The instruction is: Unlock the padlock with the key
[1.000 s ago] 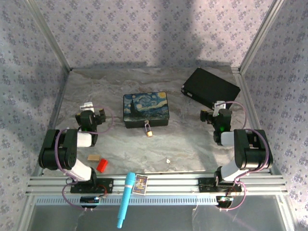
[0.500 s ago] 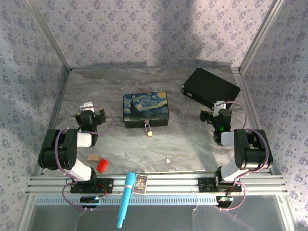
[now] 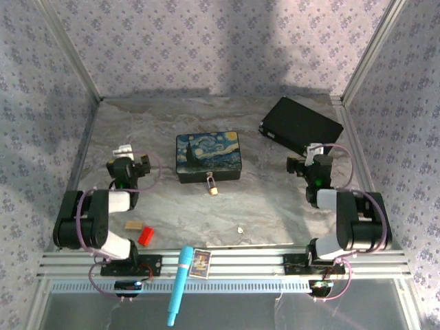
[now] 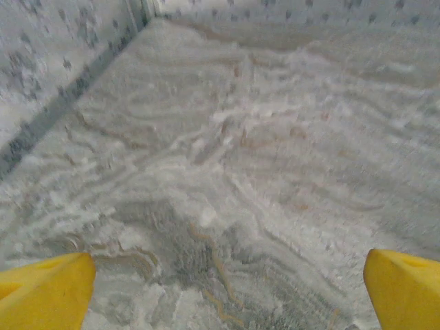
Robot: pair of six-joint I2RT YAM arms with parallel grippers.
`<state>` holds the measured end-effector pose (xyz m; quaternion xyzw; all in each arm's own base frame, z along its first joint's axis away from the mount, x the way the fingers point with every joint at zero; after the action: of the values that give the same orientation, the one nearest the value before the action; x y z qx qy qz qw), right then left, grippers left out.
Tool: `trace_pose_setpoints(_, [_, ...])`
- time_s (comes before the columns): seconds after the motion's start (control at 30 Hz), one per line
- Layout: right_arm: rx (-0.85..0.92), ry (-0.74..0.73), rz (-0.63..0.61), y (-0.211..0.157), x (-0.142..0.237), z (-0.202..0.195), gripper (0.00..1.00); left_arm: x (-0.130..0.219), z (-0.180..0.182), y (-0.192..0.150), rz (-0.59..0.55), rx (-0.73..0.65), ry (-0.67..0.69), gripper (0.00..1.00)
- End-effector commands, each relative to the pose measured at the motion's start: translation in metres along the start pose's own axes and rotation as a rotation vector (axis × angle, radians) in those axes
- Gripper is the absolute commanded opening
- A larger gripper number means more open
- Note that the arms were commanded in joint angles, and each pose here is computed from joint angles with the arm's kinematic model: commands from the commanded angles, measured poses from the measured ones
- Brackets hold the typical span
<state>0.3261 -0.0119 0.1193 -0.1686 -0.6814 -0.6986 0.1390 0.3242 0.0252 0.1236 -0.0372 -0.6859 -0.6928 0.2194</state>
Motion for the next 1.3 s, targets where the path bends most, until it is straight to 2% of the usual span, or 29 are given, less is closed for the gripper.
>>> trace_pose_setpoints(0.0, [0.006, 0.007, -0.022, 0.025, 0.013, 0.001, 0.99, 0.018, 0.002, 0.022, -0.038, 0.018, -0.012, 1.0])
trace_pose_setpoints(0.17, [-0.052, 0.028, -0.024, 0.046, 0.037, 0.004, 0.99, 0.044, 0.002, 0.05, -0.075, 0.134, -0.07, 1.0])
trace_pose_setpoints(0.27, [-0.132, 0.051, -0.018, 0.054, 0.056, 0.006, 0.99, 0.062, 0.004, 0.061, -0.043, 0.355, -0.103, 1.0])
trace_pose_setpoints(0.37, [-0.344, -0.082, 0.067, 0.051, 0.072, -0.008, 0.99, 0.077, 0.006, 0.062, -0.023, 0.573, -0.125, 1.0])
trace_pose_setpoints(0.4, [-0.363, -0.072, 0.107, 0.049, 0.076, -0.008, 0.99, 0.081, 0.004, 0.063, -0.016, 0.617, -0.154, 1.0])
trace_pose_setpoints(0.47, [-0.361, 0.025, 0.17, 0.048, 0.08, 0.002, 0.99, 0.089, -0.001, 0.063, 0.015, 0.687, -0.207, 1.0])
trace_pose_setpoints(0.6, [-0.374, 0.247, 0.258, 0.042, 0.091, 0.034, 0.99, 0.101, -0.025, 0.065, 0.129, 0.744, -0.4, 1.0])
trace_pose_setpoints(0.67, [-0.373, 0.282, 0.307, 0.036, 0.097, 0.047, 0.99, 0.107, -0.039, 0.062, 0.19, 0.734, -0.451, 1.0])
trace_pose_setpoints(0.83, [-0.285, 0.275, 0.403, 0.019, 0.112, 0.08, 0.99, 0.128, -0.075, 0.054, 0.38, 0.552, -0.469, 1.0])
trace_pose_setpoints(1.07, [-0.219, 0.29, 0.454, -0.001, 0.132, 0.12, 0.99, 0.166, -0.141, 0.036, 0.512, 0.421, -0.633, 1.0])
trace_pose_setpoints(1.17, [-0.191, 0.298, 0.493, -0.017, 0.14, 0.135, 0.98, 0.181, -0.164, 0.025, 0.573, 0.339, -0.658, 1.0])
trace_pose_setpoints(1.27, [-0.161, 0.32, 0.532, -0.032, 0.149, 0.151, 0.94, 0.19, -0.179, 0.012, 0.636, 0.329, -0.675, 1.0])
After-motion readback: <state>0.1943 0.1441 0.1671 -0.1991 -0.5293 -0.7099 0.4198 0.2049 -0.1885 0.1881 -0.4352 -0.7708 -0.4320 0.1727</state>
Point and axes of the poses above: each hand's point on the last joint's axis, 136 mm out from that joint toward the fingers, its own x axis back along the fingers, its own z axis along the line the jaws close on, y = z × x, the point moved 6 cm from there along x, back along the fingers, and after that the axes turned 2 degrees about -x, right-handed, at the moved point
